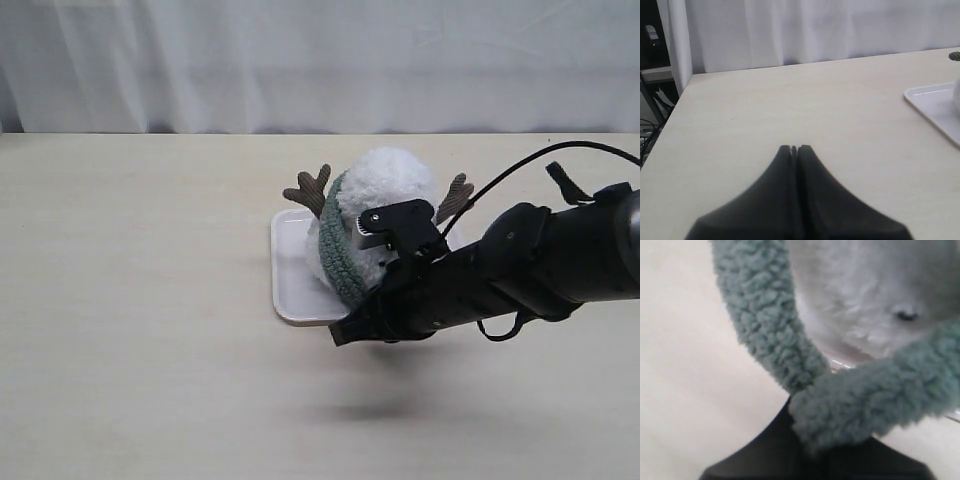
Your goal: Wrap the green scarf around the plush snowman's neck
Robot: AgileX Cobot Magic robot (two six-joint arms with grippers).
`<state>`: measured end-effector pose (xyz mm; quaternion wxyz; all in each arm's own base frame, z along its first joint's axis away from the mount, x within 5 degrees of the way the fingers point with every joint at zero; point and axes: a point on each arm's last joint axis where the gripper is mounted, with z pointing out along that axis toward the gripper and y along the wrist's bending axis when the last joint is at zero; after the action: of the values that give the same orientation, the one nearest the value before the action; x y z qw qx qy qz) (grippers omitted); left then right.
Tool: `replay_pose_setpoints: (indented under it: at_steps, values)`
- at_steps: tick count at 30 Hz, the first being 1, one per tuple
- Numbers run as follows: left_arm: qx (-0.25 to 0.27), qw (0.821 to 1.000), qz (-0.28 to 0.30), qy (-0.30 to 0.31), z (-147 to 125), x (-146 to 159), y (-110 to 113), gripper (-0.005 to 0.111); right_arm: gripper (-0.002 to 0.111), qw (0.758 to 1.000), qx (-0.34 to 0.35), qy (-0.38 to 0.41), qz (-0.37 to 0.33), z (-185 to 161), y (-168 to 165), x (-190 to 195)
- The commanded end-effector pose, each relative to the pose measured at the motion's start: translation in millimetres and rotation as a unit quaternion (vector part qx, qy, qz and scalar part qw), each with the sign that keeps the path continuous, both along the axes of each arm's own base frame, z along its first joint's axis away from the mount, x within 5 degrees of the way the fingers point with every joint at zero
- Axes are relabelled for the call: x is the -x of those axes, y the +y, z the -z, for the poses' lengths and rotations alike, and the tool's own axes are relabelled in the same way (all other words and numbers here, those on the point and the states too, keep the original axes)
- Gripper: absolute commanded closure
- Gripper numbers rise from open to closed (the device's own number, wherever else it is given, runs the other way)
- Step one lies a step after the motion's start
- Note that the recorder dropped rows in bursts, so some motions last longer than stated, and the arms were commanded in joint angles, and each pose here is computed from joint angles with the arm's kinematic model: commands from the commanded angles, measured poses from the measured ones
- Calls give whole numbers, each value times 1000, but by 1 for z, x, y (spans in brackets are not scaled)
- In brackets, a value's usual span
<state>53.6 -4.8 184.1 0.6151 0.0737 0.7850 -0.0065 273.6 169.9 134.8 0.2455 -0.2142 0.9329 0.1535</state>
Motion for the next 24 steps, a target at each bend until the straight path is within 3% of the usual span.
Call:
replay_pose_setpoints:
  at_steps: [1, 24]
  values:
    - [2, 1000, 1, -5, 0, 0, 0, 107, 104, 999, 17, 4, -43, 0, 0, 4]
    - [1, 1000, 1, -5, 0, 0, 0, 107, 104, 995, 69, -4, -74, 4, -6, 4]
